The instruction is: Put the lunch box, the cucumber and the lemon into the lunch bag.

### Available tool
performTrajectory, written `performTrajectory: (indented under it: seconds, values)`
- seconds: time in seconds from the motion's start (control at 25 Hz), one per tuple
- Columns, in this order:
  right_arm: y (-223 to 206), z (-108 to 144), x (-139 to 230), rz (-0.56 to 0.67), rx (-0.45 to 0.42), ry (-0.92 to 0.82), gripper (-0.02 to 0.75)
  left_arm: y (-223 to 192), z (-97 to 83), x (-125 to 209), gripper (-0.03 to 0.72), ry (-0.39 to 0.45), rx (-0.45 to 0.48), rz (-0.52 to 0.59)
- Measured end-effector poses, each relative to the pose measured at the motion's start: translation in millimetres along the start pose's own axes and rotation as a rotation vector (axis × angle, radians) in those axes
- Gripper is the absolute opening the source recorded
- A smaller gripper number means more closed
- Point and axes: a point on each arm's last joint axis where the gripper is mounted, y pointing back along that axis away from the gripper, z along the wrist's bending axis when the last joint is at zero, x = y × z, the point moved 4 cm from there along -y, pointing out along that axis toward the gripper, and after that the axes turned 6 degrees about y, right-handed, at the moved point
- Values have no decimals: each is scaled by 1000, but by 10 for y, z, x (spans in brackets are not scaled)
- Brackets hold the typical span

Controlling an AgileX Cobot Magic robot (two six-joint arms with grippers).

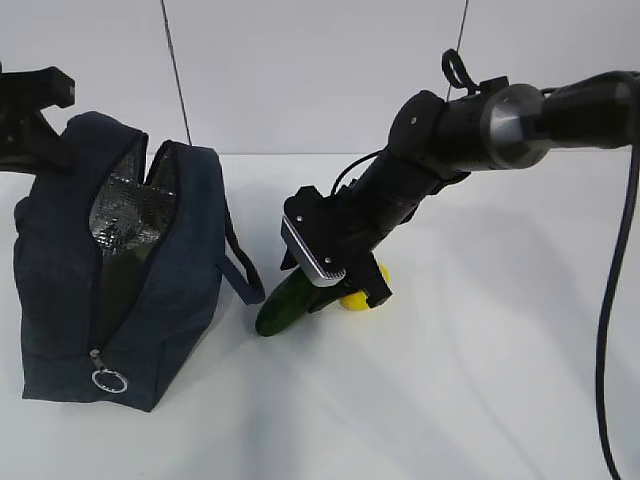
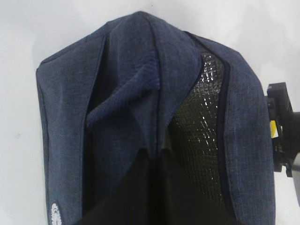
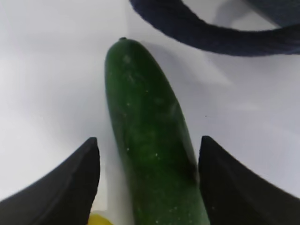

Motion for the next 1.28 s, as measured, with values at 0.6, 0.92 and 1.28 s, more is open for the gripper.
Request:
performTrajectory:
  seconds: [0.6, 0.92, 1.28]
  values:
    - [-135, -11, 114, 23, -21, 33, 424, 0, 0, -2, -6, -9, 0, -1]
    - [-116, -113, 108, 10, 2, 37, 386, 0, 0, -3, -6, -9, 0, -2]
    - [240, -324, -23, -26, 49, 1, 385, 0, 1, -3, -6, -11, -1, -2]
